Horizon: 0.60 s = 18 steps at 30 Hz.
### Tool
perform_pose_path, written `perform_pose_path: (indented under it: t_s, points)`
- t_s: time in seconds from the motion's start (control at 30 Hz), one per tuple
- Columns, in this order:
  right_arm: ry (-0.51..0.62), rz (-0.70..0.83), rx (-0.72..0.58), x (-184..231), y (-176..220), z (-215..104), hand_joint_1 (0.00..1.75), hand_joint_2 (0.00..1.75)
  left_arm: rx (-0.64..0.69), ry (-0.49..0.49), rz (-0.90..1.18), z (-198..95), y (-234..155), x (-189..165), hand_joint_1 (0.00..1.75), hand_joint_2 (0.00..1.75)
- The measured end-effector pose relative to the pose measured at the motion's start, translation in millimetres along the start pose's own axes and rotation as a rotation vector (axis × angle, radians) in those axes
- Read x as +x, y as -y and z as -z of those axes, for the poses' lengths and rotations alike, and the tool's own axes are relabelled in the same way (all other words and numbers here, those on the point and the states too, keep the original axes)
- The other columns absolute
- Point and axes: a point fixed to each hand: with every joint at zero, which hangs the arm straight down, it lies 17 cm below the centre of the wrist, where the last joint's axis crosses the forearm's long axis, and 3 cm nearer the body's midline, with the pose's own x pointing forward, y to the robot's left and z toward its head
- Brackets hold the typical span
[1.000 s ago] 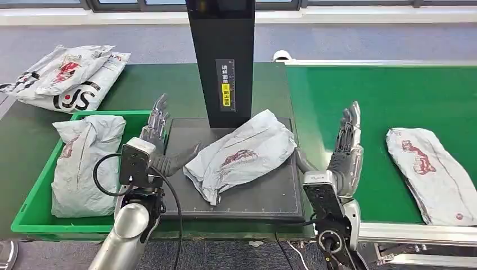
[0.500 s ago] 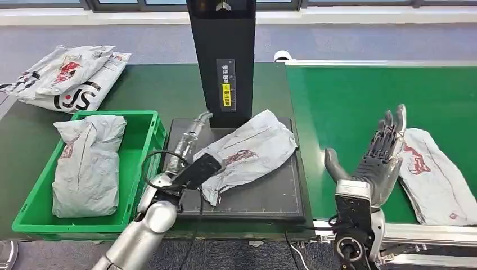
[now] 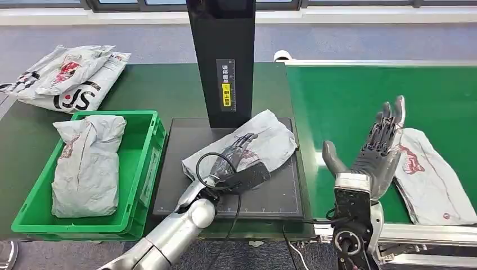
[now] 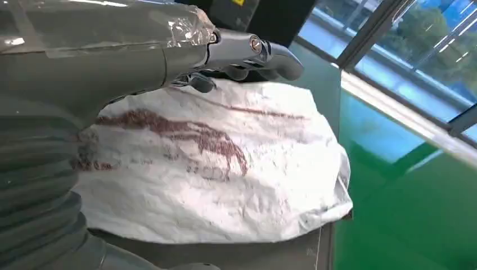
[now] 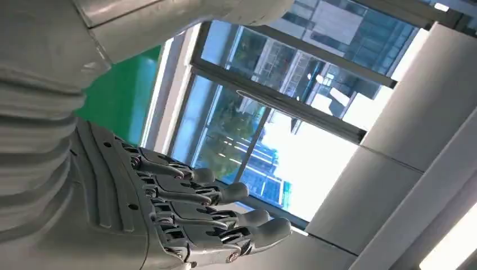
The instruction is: Moved the parcel from conveyor to table for the left to box.
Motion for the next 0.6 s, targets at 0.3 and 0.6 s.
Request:
perform_pose_path:
  t_s: [0.3, 0.6]
  points:
    - [0.007, 0.004, -0.008, 4.4, -1.8, 4.3, 0.00, 1.75, -0.065, -0.050, 0.082, 7.1, 17.4, -13.1, 0.00, 1.75]
    - [0.004, 0.011, -0.002, 5.6, -4.4, 4.7, 0.00, 1.75, -0.145, -0.140, 0.319, -0.1, 34.7, -52.3, 1.68, 1.75]
